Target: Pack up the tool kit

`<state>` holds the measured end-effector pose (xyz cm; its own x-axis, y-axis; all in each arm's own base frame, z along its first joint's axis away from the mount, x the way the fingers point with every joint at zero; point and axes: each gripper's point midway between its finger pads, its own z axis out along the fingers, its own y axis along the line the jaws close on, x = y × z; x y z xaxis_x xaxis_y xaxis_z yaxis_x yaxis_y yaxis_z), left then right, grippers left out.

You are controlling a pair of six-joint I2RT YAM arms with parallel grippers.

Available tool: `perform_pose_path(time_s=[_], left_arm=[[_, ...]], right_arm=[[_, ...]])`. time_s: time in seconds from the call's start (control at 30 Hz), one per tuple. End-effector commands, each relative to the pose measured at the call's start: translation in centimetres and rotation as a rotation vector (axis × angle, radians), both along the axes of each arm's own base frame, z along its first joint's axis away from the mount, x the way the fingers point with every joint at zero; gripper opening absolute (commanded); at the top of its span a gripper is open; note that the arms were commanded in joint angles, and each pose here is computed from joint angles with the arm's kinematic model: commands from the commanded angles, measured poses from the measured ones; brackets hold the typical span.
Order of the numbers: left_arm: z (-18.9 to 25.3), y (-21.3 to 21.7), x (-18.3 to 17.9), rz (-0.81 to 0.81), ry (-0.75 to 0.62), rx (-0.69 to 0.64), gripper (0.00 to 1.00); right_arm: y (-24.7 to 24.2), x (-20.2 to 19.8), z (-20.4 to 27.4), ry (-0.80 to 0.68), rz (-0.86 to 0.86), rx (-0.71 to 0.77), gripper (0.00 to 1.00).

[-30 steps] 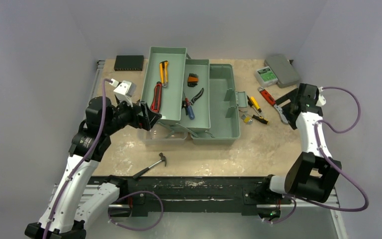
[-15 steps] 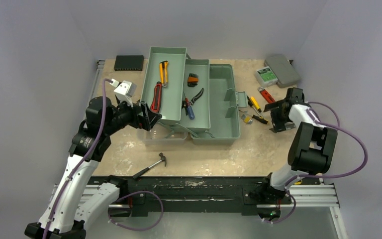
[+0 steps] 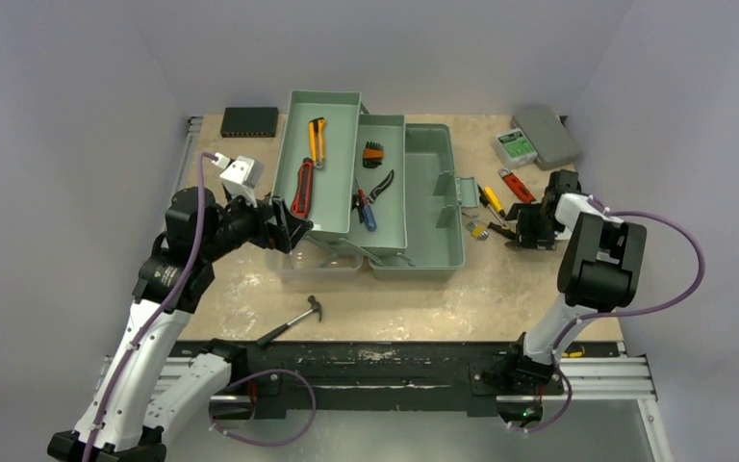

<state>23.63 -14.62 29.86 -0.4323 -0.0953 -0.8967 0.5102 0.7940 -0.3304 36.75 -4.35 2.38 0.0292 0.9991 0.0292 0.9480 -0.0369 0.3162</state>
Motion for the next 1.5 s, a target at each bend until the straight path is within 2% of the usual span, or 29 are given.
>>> perform_pose_path(time_s=[0.0, 0.17, 0.2, 0.23, 0.5, 0.73, 0.87, 1.07, 1.17, 1.27, 1.47], left_arm=[[1.7, -0.3, -0.1, -0.013, -0.056, -0.025, 0.94], [1.6, -0.2, 0.0, -0.008, -0.055, -0.021, 0.94], [1.6, -0.2, 0.0, -0.01, -0.056, -0.021, 0.94], [1.6, -0.2, 0.0, -0.009, -0.055, -0.02, 0.94], [1.5, -0.2, 0.1, -0.005, -0.053, -0.016, 0.94], [1.6, -0.1, 0.0, -0.002, -0.058, -0.016, 0.94], [1.6, -0.2, 0.0, -0.007, -0.056, -0.018, 0.94], [1.4, -0.2, 0.1, -0.005, -0.053, -0.015, 0.94], [1.5, 0.0, 0.1, 0.001, -0.058, -0.012, 0.94], [1.5, 0.0, 0.2, 0.005, -0.056, -0.011, 0.94], [1.4, -0.1, 0.2, 0.002, -0.054, -0.011, 0.94]], right_arm=[[0.2, -1.1, -2.3, 0.074, -0.091, 0.031, 0.59], [-0.3, -1.7, -2.3, 0.102, -0.135, 0.02, 0.4], [-0.4, -1.9, -2.3, 0.11, -0.146, 0.022, 0.13], [-0.3, -1.9, -2.2, 0.113, -0.146, 0.025, 0.0], [-1.2, -2.0, 1.0, 0.059, -0.112, -0.046, 0.0], [-3.0, -1.6, 7.1, -0.103, -0.151, -0.166, 0.0], [-4.9, -1.8, 11.2, -0.21, -0.158, -0.308, 0.0], [-8.5, -2.5, 18.9, -0.352, -0.099, -0.627, 0.0], [-8.1, -1.4, 23.0, -0.506, 0.022, -0.728, 0.0], [-5.3, 0.3, 27.3, -0.763, 0.198, -0.765, 0.0], [2.1, 2.4, 33.6, -1.169, 0.562, -0.66, 0.0]])
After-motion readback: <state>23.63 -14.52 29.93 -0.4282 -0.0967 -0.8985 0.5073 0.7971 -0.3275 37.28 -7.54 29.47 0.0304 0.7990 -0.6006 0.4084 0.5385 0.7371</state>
